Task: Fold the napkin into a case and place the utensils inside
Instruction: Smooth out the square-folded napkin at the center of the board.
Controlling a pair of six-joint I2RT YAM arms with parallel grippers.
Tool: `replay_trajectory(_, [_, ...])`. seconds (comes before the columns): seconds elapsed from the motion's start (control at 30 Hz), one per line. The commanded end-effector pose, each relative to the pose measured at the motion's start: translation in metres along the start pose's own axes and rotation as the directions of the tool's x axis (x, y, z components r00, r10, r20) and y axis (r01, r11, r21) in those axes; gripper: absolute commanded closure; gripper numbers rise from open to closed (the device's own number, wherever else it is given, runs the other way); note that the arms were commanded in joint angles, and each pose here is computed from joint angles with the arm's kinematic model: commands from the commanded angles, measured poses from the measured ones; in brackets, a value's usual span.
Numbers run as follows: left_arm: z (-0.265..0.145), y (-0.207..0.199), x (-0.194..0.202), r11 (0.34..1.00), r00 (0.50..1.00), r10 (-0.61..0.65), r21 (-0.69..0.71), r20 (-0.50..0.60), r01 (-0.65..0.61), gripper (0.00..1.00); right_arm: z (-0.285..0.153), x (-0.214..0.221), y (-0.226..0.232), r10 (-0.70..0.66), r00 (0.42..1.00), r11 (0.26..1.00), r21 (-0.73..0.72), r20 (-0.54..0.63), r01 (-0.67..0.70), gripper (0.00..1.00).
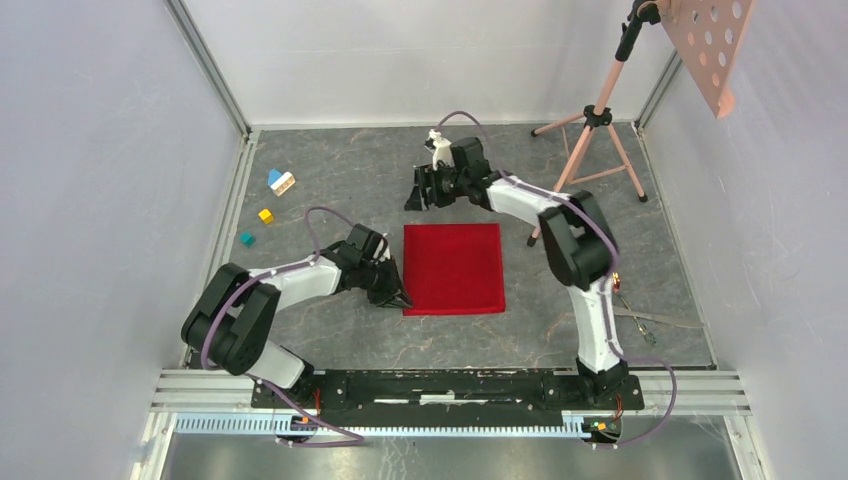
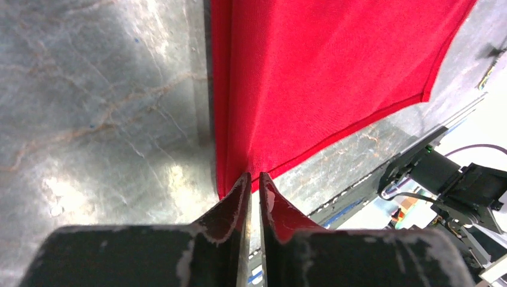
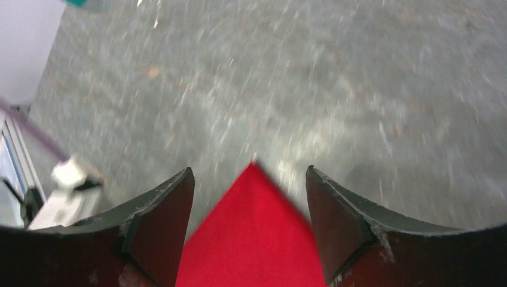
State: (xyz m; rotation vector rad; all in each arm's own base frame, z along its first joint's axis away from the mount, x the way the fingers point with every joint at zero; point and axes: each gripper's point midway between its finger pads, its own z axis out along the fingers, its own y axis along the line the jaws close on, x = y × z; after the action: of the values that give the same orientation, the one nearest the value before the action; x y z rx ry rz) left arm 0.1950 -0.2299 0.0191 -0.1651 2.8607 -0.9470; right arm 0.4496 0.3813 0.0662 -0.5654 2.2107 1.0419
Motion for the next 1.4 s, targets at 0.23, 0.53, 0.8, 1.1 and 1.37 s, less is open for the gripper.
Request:
replay_trajectory(0.23, [-0.065,-0.084,-0.032,0.979,0.988,0.078,0.176,0.131,-0.101,0.59,-0.145,0.033,0.012,-0.05,0.999,0.996,0.069,0.021,0.049,0.25])
replay_trajectory(0.53, [-0.043,-0.107,-0.122,0.99,0.972,0.039,0.122,0.23,-0.069,0.59,-0.144,0.049,-0.014,0.054,0.997,0.998,-0.018,0.047,-0.053,0.25])
replay_trajectory(0.8, [0.01,-0.077,-0.186,0.999,0.975,-0.025,0.046,0.221,0.016,0.61,-0.137,0.061,-0.034,0.102,0.994,0.995,-0.025,0.042,-0.101,0.25])
replay_trajectory(1.1, [0.037,-0.021,-0.183,0.993,0.974,-0.098,-0.044,0.202,0.109,0.63,-0.138,0.085,-0.068,0.138,0.99,0.989,0.049,0.013,-0.138,0.25])
replay_trajectory(1.37, [0.042,0.009,-0.16,0.984,0.976,-0.112,-0.115,0.188,0.135,0.65,-0.149,0.088,-0.089,0.096,0.995,0.982,0.168,-0.026,-0.09,0.26])
